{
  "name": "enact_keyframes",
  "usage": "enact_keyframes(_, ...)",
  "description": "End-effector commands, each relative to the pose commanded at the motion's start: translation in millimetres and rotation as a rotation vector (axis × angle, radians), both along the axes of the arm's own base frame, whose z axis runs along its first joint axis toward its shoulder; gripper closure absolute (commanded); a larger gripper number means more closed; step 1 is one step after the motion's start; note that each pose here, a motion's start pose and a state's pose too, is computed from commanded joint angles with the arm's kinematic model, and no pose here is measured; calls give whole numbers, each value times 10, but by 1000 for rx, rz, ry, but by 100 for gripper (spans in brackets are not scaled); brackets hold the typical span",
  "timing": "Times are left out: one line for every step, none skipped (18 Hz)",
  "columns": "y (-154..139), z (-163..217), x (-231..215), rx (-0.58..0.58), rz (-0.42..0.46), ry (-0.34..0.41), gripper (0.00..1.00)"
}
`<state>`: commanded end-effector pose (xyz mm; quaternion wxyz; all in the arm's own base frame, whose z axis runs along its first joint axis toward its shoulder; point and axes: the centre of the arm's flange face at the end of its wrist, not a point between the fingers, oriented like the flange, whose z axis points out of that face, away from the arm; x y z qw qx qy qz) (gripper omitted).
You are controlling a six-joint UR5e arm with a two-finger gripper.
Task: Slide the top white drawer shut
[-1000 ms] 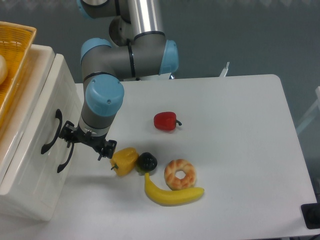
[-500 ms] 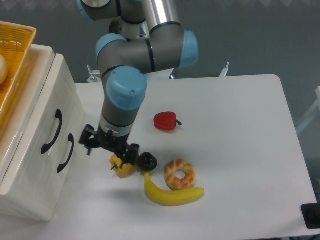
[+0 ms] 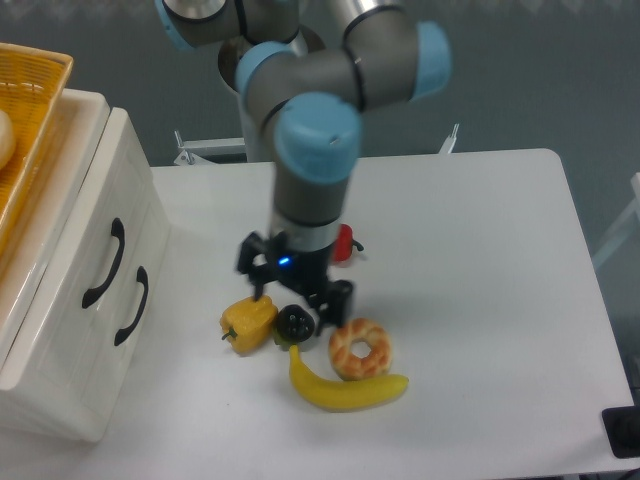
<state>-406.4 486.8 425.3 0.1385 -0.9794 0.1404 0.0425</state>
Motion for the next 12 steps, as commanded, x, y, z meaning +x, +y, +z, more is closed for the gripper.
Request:
enact_keyframes(-126, 37, -83, 0, -33, 21, 0)
enact_keyframes(-231, 42, -161, -4, -51, 31, 0)
enact_keyframes(-329, 56, -234, -5, -59, 41, 0)
enact_keyframes(-448, 92, -287, -4, -61, 52, 0)
enact_keyframes(-592, 101, -367, -8, -62, 58, 0)
enact_keyframes(-707, 102, -404, -12, -81, 67, 0)
enact_keyframes(-823, 80, -440, -20, -108, 76, 0)
enact_keyframes(-938, 76, -470, -25, -135, 88, 0)
enact_keyframes(-1061, 98, -522, -28, -152, 100, 0)
enact_keyframes(-1136, 95, -548, -32, -174, 108, 0)
enact_keyframes(-1221, 92, -573, -35, -186, 115, 0)
enact_keyframes(-1305, 73, -599, -40, -196, 117, 0)
